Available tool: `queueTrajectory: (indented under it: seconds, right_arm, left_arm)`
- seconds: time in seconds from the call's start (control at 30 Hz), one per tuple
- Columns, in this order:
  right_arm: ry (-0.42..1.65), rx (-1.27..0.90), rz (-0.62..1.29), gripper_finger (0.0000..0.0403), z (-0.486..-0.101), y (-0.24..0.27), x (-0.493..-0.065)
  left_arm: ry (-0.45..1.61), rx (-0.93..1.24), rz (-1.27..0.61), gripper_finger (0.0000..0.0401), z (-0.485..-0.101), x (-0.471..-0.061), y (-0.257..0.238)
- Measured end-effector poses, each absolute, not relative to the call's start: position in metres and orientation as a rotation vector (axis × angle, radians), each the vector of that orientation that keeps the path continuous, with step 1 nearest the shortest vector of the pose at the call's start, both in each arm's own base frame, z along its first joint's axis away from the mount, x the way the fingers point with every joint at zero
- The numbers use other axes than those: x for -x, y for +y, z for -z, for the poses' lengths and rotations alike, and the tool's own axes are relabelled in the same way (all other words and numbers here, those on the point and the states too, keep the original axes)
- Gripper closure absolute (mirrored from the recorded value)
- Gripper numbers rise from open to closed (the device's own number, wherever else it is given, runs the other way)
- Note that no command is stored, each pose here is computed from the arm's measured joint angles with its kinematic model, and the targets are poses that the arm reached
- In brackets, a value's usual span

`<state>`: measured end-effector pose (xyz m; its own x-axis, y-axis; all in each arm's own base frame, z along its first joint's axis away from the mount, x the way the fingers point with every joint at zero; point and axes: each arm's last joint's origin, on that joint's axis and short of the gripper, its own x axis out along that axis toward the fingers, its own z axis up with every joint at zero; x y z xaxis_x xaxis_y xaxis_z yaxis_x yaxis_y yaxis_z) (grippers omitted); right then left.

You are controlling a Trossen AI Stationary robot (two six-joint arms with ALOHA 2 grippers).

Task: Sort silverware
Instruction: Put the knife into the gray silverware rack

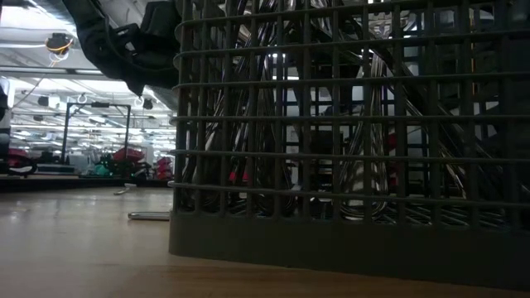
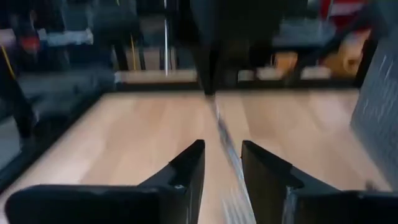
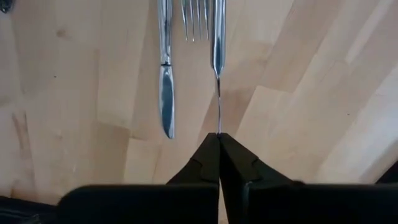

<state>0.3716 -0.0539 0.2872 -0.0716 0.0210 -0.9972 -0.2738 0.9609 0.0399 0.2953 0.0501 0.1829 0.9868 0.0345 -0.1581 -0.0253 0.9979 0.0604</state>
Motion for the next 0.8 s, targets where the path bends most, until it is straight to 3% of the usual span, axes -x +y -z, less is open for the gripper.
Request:
queueTrajectory:
  seconds: [0.53, 0.8]
  right_arm:
    - [1.441, 0.272, -0.161, 0.0402, -0.288, -0.058, -0.391]
    - [1.405, 0.277, -0.153, 0.0402, -0.288, -0.058, -0.395]
  left_arm:
    - [0.179, -0.051, -0.014, 0.0223, -0.167, -0.316, 0.048]
    - [0.206, -0.059, -0.110, 0.0219, -0.165, -0.316, 0.052]
